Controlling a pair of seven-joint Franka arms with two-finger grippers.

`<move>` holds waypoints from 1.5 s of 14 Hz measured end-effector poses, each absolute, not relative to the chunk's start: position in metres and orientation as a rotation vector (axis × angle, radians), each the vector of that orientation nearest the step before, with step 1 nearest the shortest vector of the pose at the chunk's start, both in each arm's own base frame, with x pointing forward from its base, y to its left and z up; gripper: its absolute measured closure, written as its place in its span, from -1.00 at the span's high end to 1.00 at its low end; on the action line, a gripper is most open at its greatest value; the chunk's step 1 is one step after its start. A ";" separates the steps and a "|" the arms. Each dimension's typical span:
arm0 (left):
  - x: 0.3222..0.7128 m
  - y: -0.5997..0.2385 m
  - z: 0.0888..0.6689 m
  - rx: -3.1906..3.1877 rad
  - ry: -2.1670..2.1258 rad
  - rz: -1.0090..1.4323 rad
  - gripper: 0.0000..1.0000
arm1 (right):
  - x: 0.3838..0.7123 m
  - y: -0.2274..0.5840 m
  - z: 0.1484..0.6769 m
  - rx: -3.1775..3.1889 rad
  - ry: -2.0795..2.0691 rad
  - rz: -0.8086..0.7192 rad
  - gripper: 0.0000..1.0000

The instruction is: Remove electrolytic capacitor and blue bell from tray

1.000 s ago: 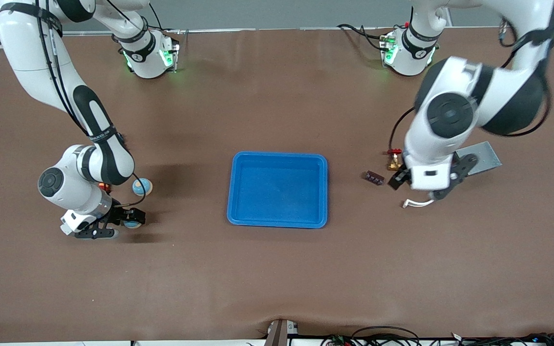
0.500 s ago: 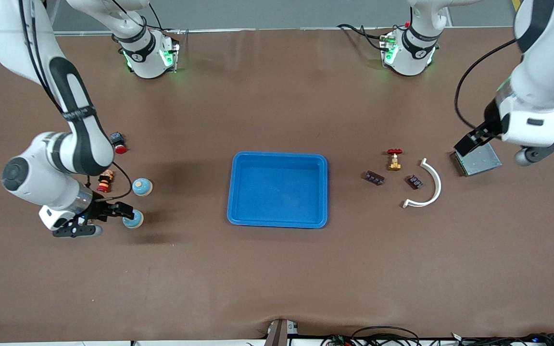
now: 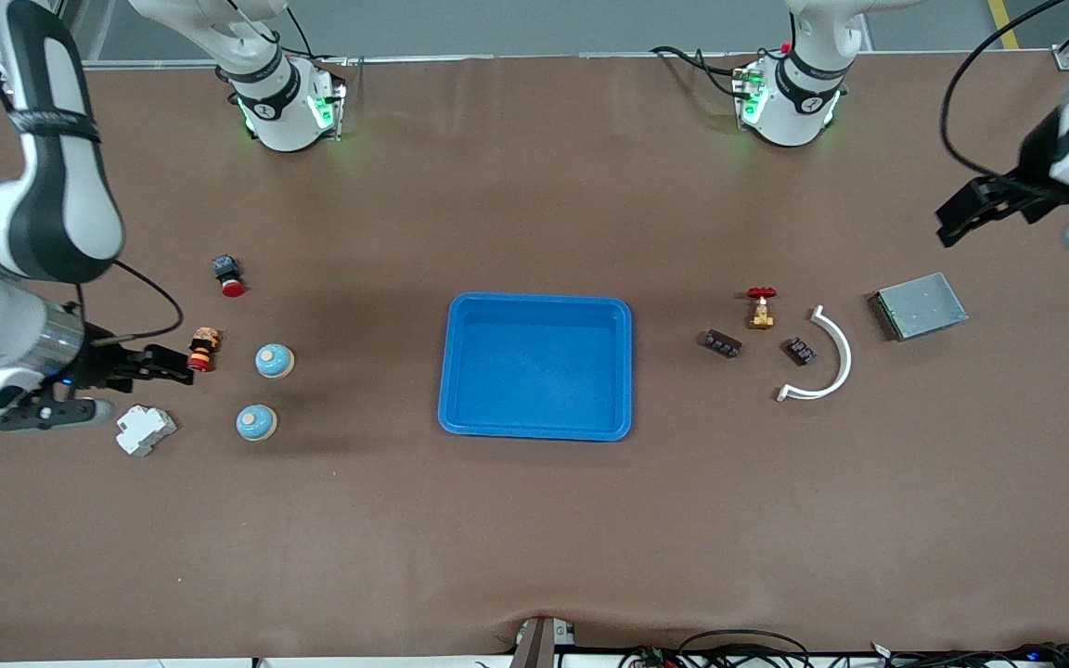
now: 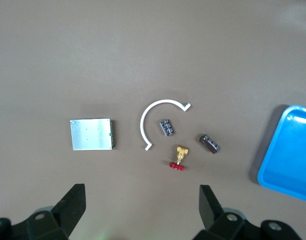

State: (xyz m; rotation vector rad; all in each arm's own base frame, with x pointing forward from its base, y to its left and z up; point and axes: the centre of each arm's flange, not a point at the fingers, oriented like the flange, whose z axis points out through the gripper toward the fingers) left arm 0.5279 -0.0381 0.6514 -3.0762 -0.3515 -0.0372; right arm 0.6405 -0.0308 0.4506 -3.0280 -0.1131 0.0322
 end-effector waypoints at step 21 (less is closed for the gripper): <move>0.502 -0.046 0.667 -3.101 -0.287 -0.011 1.00 | 0.576 -0.069 0.637 -3.102 0.045 -0.029 1.00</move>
